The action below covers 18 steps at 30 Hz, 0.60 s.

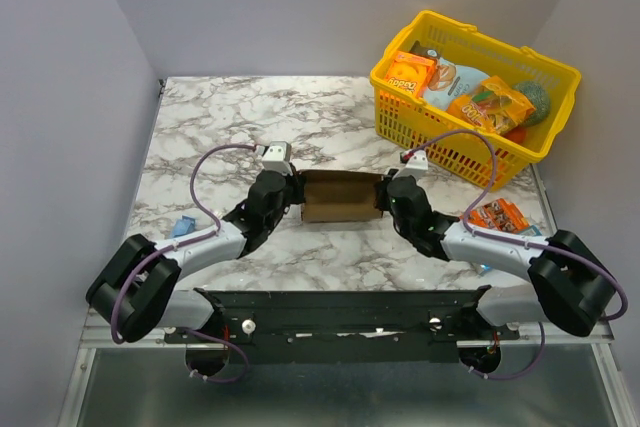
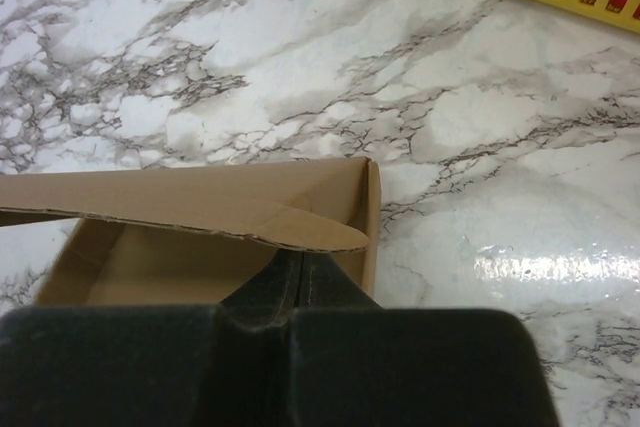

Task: Fold the paper box

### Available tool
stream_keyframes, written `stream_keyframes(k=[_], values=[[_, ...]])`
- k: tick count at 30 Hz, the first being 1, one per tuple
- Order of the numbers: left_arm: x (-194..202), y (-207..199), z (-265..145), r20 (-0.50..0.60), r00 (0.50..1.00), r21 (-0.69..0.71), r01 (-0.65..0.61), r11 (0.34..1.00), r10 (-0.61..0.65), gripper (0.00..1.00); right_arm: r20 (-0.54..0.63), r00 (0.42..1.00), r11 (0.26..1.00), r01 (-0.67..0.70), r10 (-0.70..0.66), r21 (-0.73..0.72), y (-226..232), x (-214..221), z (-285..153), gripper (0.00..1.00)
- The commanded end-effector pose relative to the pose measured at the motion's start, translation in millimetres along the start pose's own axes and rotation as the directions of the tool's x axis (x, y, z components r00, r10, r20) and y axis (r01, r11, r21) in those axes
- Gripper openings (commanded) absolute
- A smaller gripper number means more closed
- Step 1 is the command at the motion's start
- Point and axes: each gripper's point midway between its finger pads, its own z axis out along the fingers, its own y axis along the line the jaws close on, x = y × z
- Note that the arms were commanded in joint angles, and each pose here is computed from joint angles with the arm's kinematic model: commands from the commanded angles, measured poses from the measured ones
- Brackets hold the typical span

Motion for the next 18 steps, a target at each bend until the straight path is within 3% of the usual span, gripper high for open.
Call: stream_keyframes(k=[1, 7, 10, 11, 14, 18], values=[[58.8, -4.3, -13.2, -0.195, 0.981, 0.054, 0.033, 0.998, -0.022, 0.0, -0.188, 0.981, 0.999, 0.046, -0.047, -0.012, -6.0, 58.8, -12.3, 0.01], [75.9, 12.0, -25.2, -0.228, 0.973, 0.033, -0.026, 0.999, 0.033, 0.0, -0.199, 0.979, 0.999, 0.043, -0.042, 0.004, -11.2, 58.7, -19.3, 0.04], [77.1, 19.4, -32.8, -0.227, 0.97, 0.033, -0.076, 0.997, 0.081, 0.0, -0.203, 0.978, 0.999, 0.045, -0.044, 0.003, -11.2, 54.9, -25.9, 0.28], [77.3, 23.6, -34.9, -0.228, 0.968, 0.024, -0.101, 0.995, 0.104, 0.0, -0.19, 0.981, 0.999, 0.037, -0.038, -0.009, -9.1, 48.9, -29.8, 0.4], [76.0, 29.2, -40.3, -0.224, 0.964, 0.017, -0.14, 0.99, 0.14, 0.0, -0.188, 0.98, 0.998, 0.054, -0.06, -0.035, -9.5, 46.8, -40.6, 0.54], [79.3, 37.5, -45.3, -0.225, 0.957, 0.007, -0.186, 0.982, 0.183, 0.0, -0.166, 0.983, 0.991, 0.053, -0.074, -0.126, -3.3, 34.4, -63.4, 0.6]])
